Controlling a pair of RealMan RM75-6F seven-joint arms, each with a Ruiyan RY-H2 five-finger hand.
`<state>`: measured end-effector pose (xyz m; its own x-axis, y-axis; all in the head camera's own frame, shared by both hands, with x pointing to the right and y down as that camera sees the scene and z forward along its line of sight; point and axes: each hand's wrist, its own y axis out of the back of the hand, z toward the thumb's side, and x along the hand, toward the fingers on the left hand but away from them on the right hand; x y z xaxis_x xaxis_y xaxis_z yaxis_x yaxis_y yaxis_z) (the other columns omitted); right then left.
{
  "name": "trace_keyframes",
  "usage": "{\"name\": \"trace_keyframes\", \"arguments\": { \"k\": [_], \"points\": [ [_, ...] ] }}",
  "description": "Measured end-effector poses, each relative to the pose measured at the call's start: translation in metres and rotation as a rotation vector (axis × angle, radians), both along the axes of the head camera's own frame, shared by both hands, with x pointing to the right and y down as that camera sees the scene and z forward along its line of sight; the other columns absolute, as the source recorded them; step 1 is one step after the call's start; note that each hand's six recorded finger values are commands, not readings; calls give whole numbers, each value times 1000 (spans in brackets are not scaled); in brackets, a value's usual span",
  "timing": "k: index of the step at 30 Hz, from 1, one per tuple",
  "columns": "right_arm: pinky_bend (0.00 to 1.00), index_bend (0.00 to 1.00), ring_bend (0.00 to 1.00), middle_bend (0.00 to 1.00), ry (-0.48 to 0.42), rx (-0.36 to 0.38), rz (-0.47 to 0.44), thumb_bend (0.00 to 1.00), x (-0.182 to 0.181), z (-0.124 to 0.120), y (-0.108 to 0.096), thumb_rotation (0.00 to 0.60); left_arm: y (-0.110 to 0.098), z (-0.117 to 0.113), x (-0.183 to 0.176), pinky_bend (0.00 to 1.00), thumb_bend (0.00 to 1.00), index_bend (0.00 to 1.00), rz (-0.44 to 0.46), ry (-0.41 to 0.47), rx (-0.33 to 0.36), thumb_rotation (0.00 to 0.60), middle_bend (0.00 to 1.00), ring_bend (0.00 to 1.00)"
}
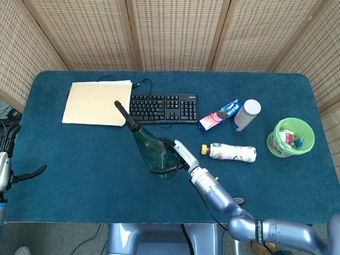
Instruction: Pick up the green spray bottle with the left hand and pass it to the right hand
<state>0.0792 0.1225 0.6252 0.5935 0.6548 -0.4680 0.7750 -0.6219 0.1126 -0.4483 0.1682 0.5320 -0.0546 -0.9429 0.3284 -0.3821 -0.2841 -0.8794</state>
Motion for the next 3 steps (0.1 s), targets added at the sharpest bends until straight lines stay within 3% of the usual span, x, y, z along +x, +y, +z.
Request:
{"name": "trace_keyframes", "arguments": {
  "k": [3],
  "points": [
    [707,708,639,592,-11,1,5,595,-3,5,5,600,0,0,-1,0,0,0,-3,0,2,600,0,0]
  ]
}}
